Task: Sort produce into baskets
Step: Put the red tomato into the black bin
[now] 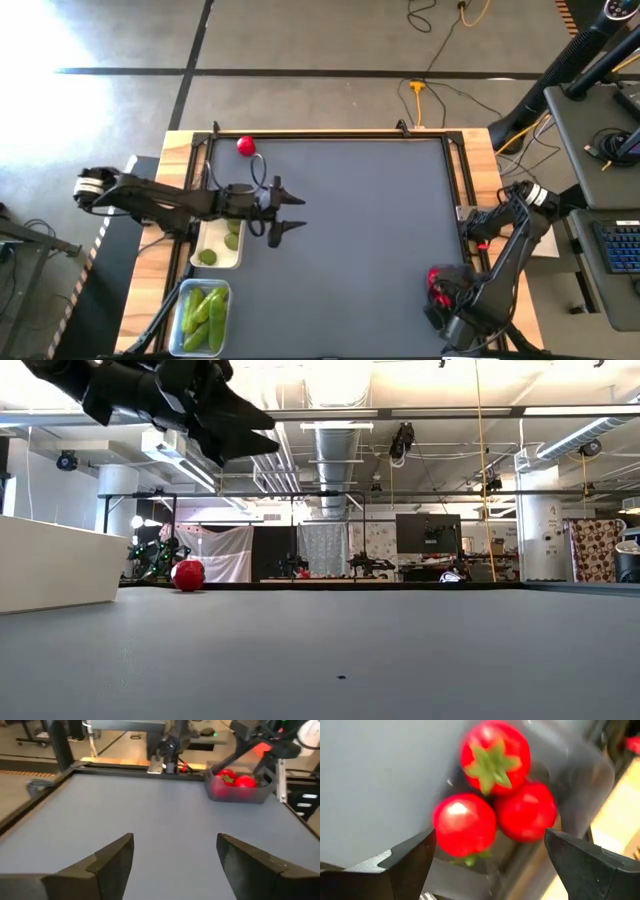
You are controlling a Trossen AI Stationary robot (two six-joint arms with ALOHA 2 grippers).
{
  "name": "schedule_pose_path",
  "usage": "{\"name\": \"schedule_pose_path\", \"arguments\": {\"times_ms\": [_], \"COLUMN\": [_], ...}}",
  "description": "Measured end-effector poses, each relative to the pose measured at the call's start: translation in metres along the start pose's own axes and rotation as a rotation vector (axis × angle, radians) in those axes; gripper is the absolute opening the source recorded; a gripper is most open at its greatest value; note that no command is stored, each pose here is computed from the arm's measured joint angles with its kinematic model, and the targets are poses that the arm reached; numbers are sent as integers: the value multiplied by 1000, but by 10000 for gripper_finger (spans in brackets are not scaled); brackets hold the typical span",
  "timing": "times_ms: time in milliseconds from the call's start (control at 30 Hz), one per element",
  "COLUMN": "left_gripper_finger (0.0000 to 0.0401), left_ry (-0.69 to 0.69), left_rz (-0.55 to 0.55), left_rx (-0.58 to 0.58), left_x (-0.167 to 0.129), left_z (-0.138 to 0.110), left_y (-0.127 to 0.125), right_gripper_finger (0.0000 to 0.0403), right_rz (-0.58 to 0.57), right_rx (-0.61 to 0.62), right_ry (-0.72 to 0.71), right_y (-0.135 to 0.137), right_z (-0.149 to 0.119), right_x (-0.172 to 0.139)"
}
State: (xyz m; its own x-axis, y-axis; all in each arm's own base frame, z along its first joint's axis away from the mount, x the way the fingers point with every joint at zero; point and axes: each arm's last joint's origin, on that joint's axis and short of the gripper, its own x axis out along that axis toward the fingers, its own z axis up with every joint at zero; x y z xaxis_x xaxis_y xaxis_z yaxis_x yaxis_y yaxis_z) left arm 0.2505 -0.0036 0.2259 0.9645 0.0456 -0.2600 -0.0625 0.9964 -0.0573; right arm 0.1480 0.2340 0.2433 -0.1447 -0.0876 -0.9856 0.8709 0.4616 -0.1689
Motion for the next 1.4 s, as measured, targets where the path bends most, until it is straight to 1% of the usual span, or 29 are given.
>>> {"name": "schedule_pose_path", "arguments": {"times_ms": [100,233,267,333,433,500,600,733,833,967,1100,1233,1400], "left_gripper_finger": [255,240,237,233,228,226,225,225,225,225,225,225,228], "left_ry": [33,106,131,174,215,232,260,342,416,567,718,780,836], "left_rz": [44,165,201,260,322,370,447,575,674,771,806,807,919], "left_rx": [-11,-46,-56,-94,-139,-193,-254,-314,-375,-433,-461,-456,-407], "left_x": [-15,-38,-43,-53,-65,-71,-78,-86,-91,-93,-89,-78,-73], "left_z": [4,5,4,2,-1,-3,-3,6,15,19,16,12,8], "left_y": [10,28,32,39,50,57,70,94,115,145,170,186,194], "right_gripper_finger": [363,363,363,363,363,363,364,364,364,364,364,364,364], "right_rz": [80,215,228,220,187,172,187,222,242,241,238,235,209], "right_rx": [-52,-164,-184,-221,-302,-370,-462,-565,-617,-660,-668,-675,-683], "right_ry": [-108,-387,-440,-500,-527,-564,-633,-699,-737,-762,-764,-764,-754], "right_y": [3,13,16,22,33,41,55,70,77,80,80,80,79], "right_z": [4,19,25,38,63,80,105,133,147,154,153,151,151], "right_x": [-13,-24,-26,-28,-29,-29,-32,-37,-40,-42,-42,-40,-30]}}
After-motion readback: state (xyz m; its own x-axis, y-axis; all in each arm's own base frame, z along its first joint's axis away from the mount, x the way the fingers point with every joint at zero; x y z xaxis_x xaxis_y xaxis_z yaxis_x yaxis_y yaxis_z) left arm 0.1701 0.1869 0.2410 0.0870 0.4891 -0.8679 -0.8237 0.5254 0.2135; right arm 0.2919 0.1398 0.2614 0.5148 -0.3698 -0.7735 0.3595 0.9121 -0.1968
